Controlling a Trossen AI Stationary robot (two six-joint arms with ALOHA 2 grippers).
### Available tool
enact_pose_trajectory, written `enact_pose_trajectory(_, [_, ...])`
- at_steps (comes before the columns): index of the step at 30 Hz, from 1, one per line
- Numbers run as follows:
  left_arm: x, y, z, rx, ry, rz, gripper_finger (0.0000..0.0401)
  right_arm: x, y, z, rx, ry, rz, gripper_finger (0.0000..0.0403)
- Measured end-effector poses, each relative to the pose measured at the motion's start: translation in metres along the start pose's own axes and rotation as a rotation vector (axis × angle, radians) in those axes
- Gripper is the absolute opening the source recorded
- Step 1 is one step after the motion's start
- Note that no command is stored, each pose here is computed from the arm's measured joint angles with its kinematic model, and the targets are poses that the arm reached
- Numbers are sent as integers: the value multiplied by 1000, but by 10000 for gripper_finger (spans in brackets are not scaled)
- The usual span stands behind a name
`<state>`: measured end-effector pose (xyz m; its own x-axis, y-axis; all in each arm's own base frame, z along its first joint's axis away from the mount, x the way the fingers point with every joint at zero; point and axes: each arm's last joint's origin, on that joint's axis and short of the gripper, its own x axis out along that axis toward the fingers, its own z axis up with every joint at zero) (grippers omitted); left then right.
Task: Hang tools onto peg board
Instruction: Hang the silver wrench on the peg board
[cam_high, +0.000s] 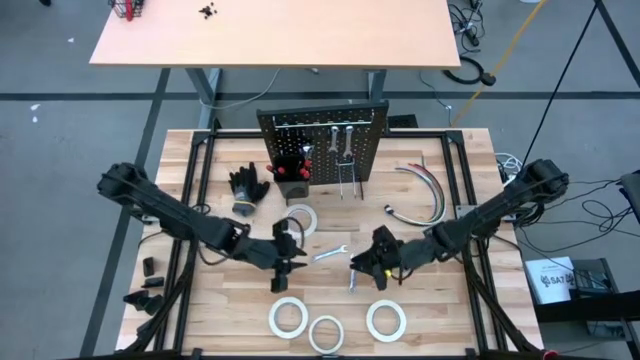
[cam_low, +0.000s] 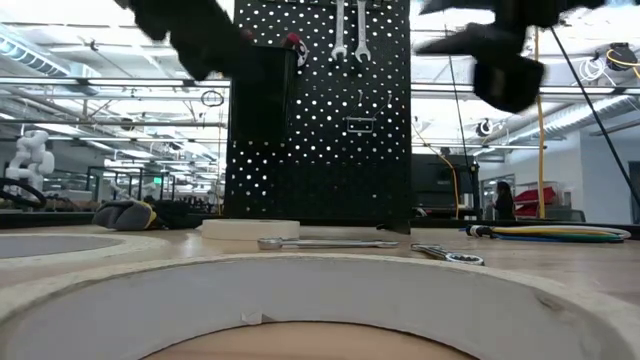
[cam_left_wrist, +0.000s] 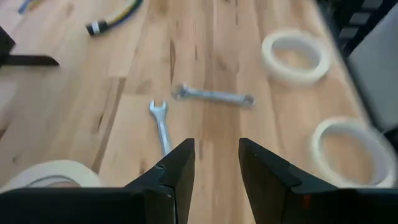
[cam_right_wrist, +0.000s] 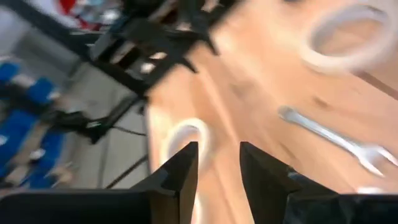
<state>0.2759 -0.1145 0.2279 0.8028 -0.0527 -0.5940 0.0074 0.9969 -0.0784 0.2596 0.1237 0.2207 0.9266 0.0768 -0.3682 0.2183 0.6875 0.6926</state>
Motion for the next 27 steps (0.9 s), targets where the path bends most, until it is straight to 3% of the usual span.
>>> enact_pose_trajectory(4, [21,-3,-10,18,32,12,127,-2,-6,-16,-13,7,-122,100])
enact_pose_trajectory(9, [37,-1,-4,-23,-45,-19,127,11,-14,-34,-76,36,-183,67])
enact_pose_trajectory(15, [50,8,-3,-53,-36,-100,127,30,-26,-55,60,114,-197,30])
enact_pose_trajectory(18, [53,10,-3,-58,-40,-109,127,41,-22,-62,60,124,-203,20])
enact_pose_trajectory(22, [54,14,-4,-42,-23,-93,127,59,-4,-63,-107,204,-200,8])
enact_pose_trajectory(27, [54,16,-6,-9,3,-104,127,67,33,-47,-602,388,-188,2])
